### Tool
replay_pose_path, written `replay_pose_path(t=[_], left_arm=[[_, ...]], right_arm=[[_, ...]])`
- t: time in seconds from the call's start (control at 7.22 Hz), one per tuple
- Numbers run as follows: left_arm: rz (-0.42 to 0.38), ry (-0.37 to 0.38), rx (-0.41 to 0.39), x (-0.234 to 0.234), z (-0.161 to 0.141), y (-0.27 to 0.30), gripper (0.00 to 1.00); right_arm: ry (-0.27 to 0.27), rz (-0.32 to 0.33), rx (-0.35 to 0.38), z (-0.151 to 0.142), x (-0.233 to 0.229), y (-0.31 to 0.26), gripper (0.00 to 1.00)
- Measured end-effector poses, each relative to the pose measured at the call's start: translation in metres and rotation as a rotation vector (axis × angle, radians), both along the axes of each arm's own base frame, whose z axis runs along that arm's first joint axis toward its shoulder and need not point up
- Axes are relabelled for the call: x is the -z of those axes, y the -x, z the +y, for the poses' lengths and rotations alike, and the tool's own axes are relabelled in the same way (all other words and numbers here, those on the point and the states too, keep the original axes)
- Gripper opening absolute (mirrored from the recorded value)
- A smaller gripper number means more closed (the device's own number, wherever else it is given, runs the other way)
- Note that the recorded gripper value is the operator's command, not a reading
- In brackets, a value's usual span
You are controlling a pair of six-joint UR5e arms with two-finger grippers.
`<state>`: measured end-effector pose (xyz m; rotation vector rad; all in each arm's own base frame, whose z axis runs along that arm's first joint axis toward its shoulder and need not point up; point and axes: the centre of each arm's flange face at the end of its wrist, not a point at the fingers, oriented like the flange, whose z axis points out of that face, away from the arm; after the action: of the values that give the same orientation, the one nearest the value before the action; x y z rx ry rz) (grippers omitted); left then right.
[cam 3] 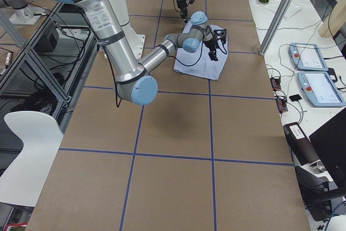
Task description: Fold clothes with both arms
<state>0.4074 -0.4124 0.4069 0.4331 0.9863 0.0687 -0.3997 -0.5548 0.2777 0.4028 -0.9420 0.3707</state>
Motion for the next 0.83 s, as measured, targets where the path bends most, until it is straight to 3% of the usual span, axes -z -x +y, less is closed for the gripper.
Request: replay_pose_path(t=[0.42, 0.83], left_arm=[[-0.110, -0.079, 0.120, -0.021, -0.111, 0.057, 0.00], [-0.172, -0.052, 0.194, -0.006, -0.243, 0.029, 0.00]], right_arm=[[-0.001, -0.002, 0.005, 0.003, 0.002, 0.004, 1.00], [-0.005, -0.014, 0.008, 0.007, 0.008, 0.008, 1.00]])
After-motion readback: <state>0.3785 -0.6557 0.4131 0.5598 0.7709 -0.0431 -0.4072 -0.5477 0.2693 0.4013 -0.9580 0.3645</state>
